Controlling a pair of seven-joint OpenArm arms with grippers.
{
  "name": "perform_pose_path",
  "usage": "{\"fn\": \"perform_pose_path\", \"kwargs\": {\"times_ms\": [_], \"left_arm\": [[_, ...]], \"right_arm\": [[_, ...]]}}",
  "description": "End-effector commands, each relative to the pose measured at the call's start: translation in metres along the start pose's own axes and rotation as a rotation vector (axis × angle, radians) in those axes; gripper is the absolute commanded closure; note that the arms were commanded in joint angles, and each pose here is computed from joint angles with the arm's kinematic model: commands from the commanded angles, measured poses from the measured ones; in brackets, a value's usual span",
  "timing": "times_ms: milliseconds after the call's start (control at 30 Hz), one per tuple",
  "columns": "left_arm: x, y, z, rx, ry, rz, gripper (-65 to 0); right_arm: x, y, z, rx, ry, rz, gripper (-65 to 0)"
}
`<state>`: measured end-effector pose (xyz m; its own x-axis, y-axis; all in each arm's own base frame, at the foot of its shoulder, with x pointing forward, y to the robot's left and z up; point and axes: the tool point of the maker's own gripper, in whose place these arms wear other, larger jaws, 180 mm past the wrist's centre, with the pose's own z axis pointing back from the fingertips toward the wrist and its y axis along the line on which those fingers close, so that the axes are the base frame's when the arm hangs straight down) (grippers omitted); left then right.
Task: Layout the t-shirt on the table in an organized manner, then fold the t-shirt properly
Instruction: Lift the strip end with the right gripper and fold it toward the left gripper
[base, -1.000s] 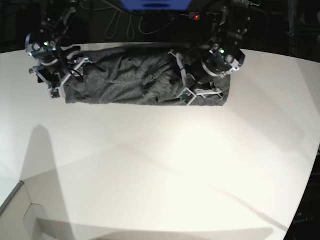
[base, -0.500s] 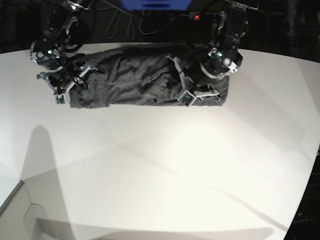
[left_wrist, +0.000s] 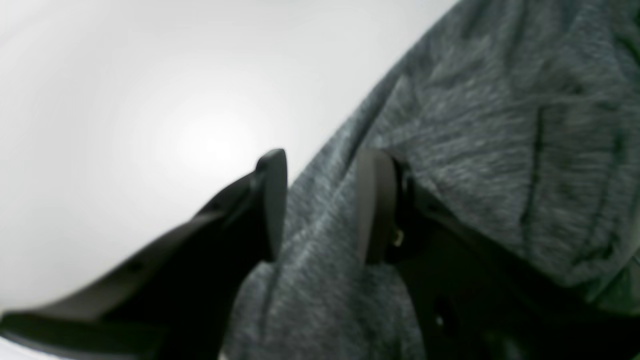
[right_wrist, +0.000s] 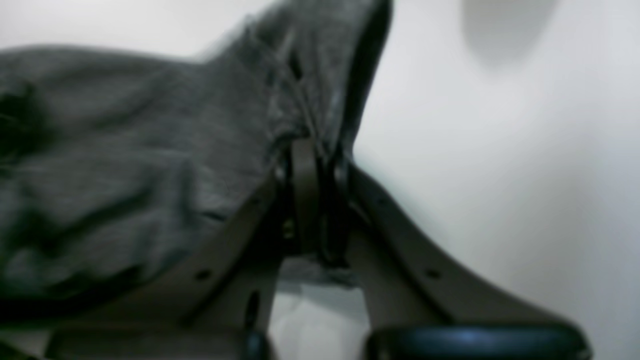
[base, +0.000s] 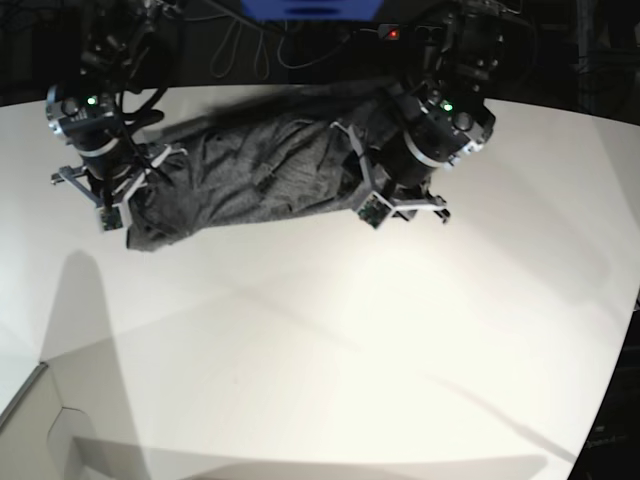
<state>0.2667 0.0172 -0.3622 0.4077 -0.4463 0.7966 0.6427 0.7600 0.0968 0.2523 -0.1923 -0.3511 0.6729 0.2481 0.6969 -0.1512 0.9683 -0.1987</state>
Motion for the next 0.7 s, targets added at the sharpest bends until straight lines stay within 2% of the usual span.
{"fn": "perform_pose_path", "kwargs": {"times_ms": [0,100,167,333,433,567,667], "left_arm": [[0.015,0.002,0.004,0.005,-0.053,-0.008,-22.7],[0.017,0.001,0.01,0.013,-0.061,-0.012,-22.7],[0.008,0.013,0.02,0.054,-0.046,0.005,-22.7],[-0.039,0.057,0.046,0.2,0.051,0.102,-22.7],[-0.073,0.071,0.063,0.258,0.124,0.154,-22.7],[-0.092,0.063,0.071,0.261,0.168,0.199,-22.6],[-0.111,0.05,0.073,0.245,0.262,0.237,-22.4]], "right_arm": [[0.01,0.005,0.003,0.009,-0.032,0.017,0.0],[0.011,0.026,0.004,0.062,-0.036,0.052,0.0],[0.01,0.042,0.006,0.102,-0.038,0.072,0.0],[0.017,0.076,0.009,0.191,-0.06,0.119,0.0],[0.026,0.106,0.011,0.268,-0.087,0.156,0.0],[0.039,0.14,0.017,0.355,-0.128,0.2,0.0],[0.047,0.163,0.022,0.413,-0.156,0.229,0.0]]}}
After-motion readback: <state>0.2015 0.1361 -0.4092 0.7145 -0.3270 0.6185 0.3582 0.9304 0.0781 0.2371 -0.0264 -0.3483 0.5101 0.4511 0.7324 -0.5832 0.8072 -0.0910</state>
